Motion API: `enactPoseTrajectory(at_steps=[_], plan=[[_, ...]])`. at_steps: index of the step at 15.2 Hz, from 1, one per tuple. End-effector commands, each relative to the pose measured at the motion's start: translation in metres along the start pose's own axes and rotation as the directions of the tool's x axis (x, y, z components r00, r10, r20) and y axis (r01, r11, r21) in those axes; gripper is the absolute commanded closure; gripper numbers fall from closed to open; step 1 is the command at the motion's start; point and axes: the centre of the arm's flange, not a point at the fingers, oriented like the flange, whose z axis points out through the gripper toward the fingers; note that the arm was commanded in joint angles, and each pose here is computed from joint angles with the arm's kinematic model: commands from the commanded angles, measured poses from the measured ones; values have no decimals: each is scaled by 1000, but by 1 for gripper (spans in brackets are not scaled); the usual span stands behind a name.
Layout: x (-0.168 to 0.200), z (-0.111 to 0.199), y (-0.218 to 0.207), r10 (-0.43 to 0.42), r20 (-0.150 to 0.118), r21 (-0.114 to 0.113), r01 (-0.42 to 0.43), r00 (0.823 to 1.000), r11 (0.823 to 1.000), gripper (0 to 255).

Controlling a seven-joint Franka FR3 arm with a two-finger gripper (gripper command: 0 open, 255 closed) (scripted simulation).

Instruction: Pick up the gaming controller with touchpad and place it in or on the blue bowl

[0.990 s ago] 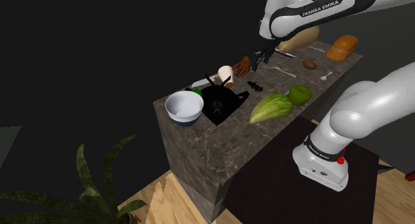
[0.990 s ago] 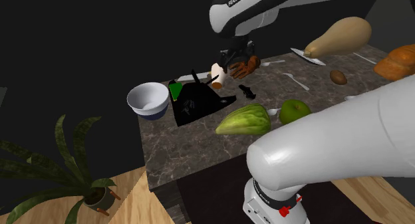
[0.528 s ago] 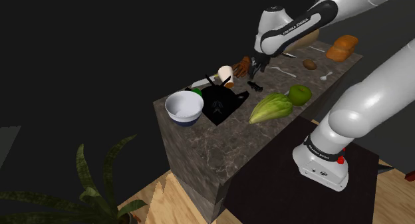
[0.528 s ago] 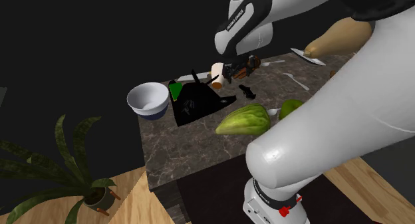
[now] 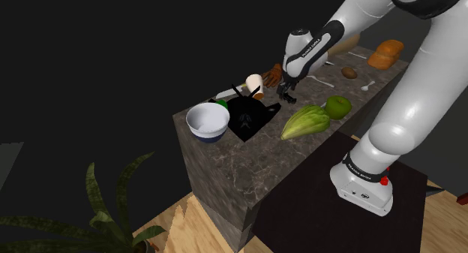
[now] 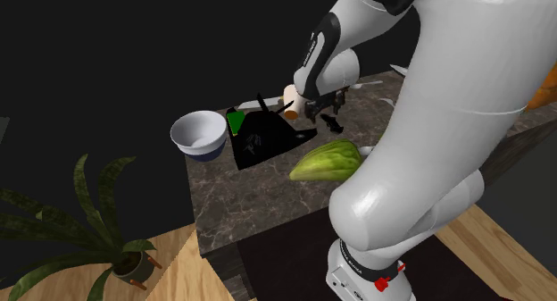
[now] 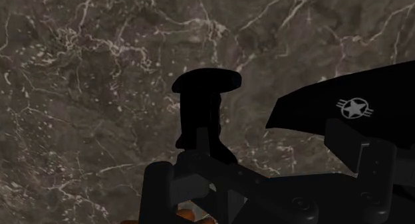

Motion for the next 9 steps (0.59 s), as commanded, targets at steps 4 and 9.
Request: enactPoseTrajectory(at_steps=[4, 9], plan=[[4, 30, 4, 2, 2, -4, -2, 1000, 1000, 0], [4, 49, 4, 2, 2, -4, -2, 1000, 1000, 0]])
